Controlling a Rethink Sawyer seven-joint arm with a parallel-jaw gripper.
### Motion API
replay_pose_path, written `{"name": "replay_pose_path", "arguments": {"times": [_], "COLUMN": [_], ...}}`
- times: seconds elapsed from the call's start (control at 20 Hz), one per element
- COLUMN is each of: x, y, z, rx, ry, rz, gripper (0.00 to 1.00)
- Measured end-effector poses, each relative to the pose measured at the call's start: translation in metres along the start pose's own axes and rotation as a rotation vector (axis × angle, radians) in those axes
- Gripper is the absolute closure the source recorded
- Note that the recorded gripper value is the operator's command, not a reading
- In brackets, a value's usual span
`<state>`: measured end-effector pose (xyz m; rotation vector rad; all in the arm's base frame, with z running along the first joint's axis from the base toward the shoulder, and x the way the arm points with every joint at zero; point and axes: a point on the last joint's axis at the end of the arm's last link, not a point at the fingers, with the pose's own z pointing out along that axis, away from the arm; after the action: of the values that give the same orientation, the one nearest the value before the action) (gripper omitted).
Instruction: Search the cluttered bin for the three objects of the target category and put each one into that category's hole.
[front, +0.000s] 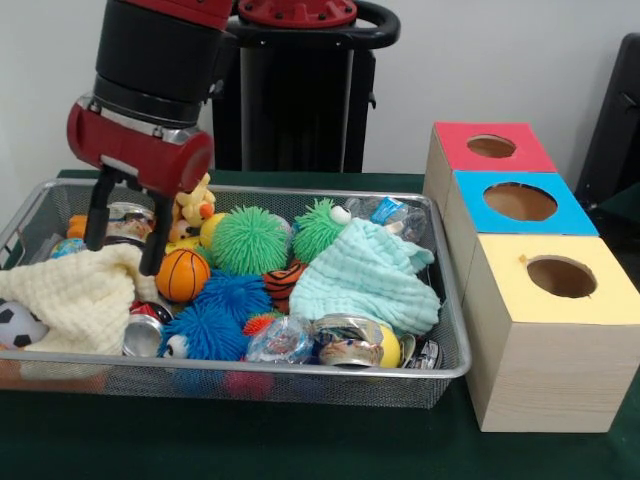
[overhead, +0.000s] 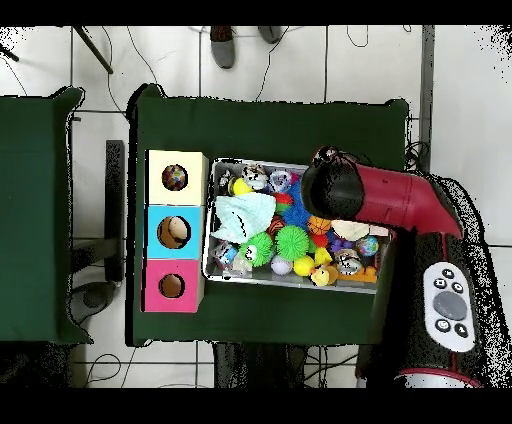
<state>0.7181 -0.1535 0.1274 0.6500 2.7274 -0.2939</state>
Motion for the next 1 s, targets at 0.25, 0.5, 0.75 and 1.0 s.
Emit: {"name": "replay_pose_path", "arguments": {"times": [0.25, 0.5, 0.75, 1.0], "x": [0.004, 0.017, 0.034, 0.051], "y": [-0.024, -0.059, -0.074, -0.077], "z": [0.011, 0.026, 0.033, 0.036], "rx": [-0.023, -0.014, 0.015, 0.035], "ry": [0.024, 0.059, 0.076, 0.087], "rz": [0.049, 0.068, 0.024, -0.034], "gripper": [0.00, 0.00, 0.00, 0.00]}}
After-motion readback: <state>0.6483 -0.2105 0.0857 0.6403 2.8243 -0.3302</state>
